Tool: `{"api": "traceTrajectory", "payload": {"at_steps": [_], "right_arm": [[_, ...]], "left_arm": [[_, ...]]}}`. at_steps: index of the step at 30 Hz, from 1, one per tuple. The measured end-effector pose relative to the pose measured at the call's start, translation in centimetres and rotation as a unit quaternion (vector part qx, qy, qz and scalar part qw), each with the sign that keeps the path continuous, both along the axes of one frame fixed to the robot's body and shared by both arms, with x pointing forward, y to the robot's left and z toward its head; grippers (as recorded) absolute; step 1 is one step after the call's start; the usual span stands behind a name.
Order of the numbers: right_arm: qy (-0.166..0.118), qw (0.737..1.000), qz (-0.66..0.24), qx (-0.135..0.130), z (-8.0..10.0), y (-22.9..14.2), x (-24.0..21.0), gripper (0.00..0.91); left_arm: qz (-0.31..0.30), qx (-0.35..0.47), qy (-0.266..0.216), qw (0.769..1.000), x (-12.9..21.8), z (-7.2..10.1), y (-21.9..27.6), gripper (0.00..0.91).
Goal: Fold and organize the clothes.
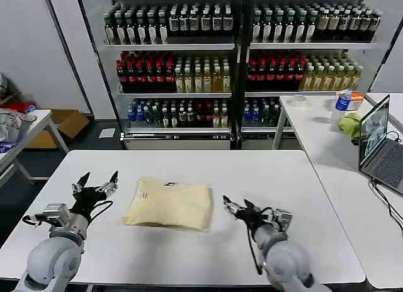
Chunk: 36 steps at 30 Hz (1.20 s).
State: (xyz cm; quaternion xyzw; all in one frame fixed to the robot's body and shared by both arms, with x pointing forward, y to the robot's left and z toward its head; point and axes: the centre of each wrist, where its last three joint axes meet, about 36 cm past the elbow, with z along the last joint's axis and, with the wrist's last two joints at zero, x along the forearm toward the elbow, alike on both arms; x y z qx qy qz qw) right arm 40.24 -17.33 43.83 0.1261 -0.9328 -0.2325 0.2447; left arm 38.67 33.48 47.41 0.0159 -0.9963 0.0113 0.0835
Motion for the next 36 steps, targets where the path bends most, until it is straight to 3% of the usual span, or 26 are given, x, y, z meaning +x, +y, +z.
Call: {"api": "traceTrajectory", "payload": {"at_steps": [5, 14, 24, 36], "right_arm": [[0.016, 0.999, 0.000, 0.035, -1.0, 2.8, 1.3, 0.907], [0.041, 0.997, -0.004, 0.067, -1.9, 6.7, 3.1, 0.907], [0.060, 0.995, -0.001, 0.077, -2.3, 9.9, 4.0, 0.907], [0.068, 0.995, -0.012, 0.069, -2.7, 10.2, 4.0, 0.907]], "left_arm": [[0.004, 0.007, 0.000, 1.000, -0.5, 0.0, 0.3, 0.907], [0.007, 0.011, 0.000, 1.000, -1.0, 0.1, 0.4, 0.907], [0.008, 0.012, -0.003, 1.000, -1.4, 0.4, 0.5, 0.907], [0.007, 0.008, -0.005, 1.000, -1.9, 0.7, 0.5, 0.907]]}}
